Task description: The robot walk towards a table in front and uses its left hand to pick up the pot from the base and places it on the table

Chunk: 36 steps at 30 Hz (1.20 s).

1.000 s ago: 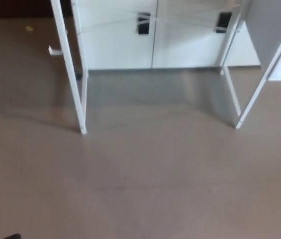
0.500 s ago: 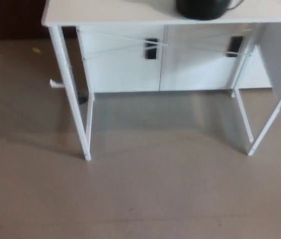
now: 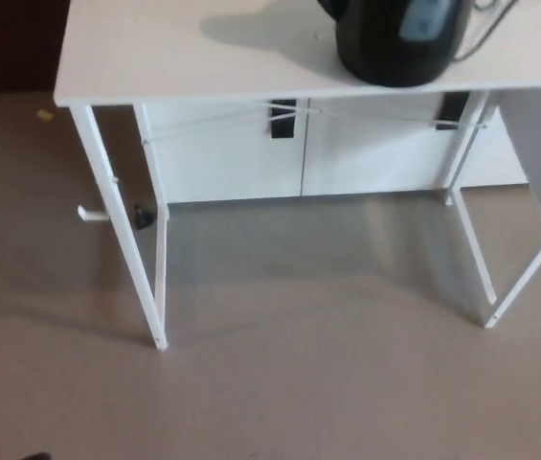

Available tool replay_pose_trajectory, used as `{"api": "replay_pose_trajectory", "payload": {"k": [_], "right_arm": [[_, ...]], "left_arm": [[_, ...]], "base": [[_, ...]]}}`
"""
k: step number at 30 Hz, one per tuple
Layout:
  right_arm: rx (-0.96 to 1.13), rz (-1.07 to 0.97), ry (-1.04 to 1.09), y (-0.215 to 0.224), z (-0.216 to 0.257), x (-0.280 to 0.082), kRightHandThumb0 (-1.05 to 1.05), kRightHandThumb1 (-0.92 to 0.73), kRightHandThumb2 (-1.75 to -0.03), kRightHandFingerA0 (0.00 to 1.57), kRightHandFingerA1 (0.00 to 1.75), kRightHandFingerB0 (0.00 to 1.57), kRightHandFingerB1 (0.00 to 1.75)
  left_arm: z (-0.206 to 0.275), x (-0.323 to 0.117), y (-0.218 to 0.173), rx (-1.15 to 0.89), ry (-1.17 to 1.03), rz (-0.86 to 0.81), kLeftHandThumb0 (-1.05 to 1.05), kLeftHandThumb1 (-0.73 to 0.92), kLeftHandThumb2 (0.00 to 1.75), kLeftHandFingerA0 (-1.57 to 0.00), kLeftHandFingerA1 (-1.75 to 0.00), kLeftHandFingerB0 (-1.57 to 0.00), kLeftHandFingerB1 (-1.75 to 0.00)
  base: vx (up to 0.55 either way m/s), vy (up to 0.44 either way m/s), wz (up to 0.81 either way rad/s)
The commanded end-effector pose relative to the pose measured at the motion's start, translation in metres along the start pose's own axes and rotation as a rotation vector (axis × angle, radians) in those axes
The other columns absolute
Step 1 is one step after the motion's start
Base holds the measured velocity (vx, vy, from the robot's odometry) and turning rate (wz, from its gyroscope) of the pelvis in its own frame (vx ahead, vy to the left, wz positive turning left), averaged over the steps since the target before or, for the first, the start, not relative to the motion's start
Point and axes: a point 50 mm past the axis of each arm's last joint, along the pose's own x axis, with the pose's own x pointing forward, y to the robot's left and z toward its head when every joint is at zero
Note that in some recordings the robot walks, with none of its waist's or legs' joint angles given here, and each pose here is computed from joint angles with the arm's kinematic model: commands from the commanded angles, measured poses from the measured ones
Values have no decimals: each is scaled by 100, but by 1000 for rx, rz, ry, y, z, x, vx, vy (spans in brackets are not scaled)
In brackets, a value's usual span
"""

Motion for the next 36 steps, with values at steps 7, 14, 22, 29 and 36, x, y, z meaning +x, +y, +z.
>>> {"api": "replay_pose_trajectory", "payload": {"k": [7, 14, 22, 29, 36], "right_arm": [[-18, -12, 5, -4, 0, -1, 5, -92, -129, 9, 54, 7, 53], [-16, -9, 1, -4, -1, 0, 5, -92, -129, 10, 54, 7, 54], [-34, -8, 7, -3, -2, -1, 5, -92, -129, 10, 54, 8, 53], [-30, -14, 9, -2, -2, -1, 6, -92, -129, 10, 54, 7, 53], [-26, -10, 4, -2, -2, 0, 6, -92, -129, 10, 54, 7, 53]], "left_arm": [[2, -1, 4, 38, -12, 21, -23, 56, 56, -40, -45, -37, -38], [3, -1, 4, 47, -11, 16, -24, 60, 57, -41, -46, -37, -39], [1, -1, 5, 70, 1, 28, -24, 59, 57, -44, -46, -37, -39], [2, -2, 4, 80, -3, 31, -23, 59, 57, -46, -46, -37, -39], [3, -2, 5, 86, -4, 30, -23, 60, 57, -49, -47, -38, -39]], "base": [[188, 93, 8], [187, -116, 5], [119, -157, -4], [115, 62, -6], [89, 19, 9]]}}
